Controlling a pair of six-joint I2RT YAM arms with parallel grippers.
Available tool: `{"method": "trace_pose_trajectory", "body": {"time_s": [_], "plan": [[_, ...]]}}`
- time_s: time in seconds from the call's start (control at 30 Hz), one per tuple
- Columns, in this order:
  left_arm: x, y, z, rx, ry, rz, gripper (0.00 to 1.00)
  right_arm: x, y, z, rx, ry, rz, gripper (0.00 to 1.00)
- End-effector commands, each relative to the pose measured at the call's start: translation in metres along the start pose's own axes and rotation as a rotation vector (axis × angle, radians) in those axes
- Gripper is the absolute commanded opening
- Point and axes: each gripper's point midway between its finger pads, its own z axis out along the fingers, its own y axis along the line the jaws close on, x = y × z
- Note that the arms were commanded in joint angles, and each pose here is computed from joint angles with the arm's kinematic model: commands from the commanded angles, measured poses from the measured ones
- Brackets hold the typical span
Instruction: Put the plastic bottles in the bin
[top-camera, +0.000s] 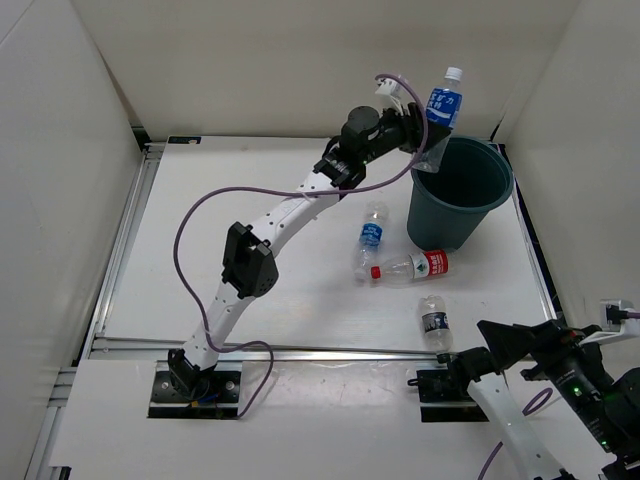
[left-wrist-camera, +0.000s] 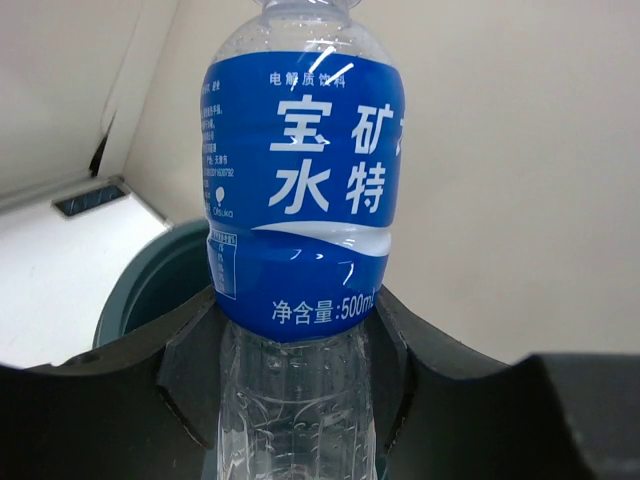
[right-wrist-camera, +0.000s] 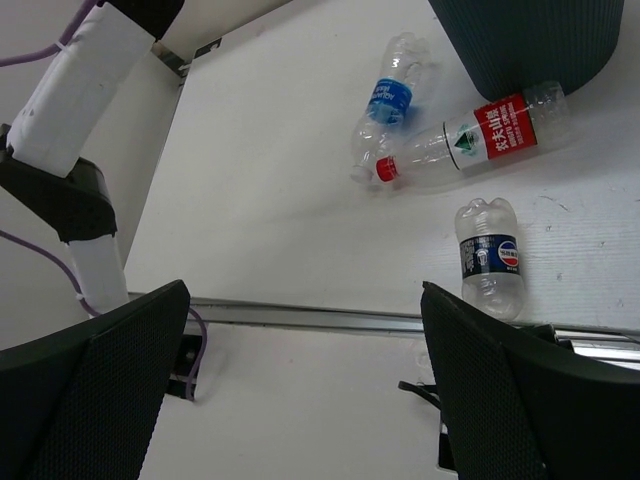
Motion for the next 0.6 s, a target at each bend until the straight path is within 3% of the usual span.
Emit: {"method": "trace_pose_trajectory", "body": {"time_s": [0.0, 0.3, 0.5, 0.57], "plan": [[-0.058, -0.046, -0.002, 0.108, -0.187, -0.006, 0.59, 0.022, -0.013, -0.007, 0.035, 0.079, 0.009, 1.00], [-0.030, -0.050, 0.012, 0.126, -0.209, -0.068, 0.71, 0.020, -0.012, -0.007, 0.027, 0.084, -0.004, 1.00], [-0.013, -0.049, 0.018, 0.113, -0.194, -0.070, 0.91, 0.021, -0.013, -0.012, -0.008, 0.085, -0.005, 1.00], [-0.007, -0.054, 0.019, 0.123, -0.176, -0.064, 0.94, 0.021, -0.013, -0.014, -0.014, 0.076, -0.005, 1.00]]}}
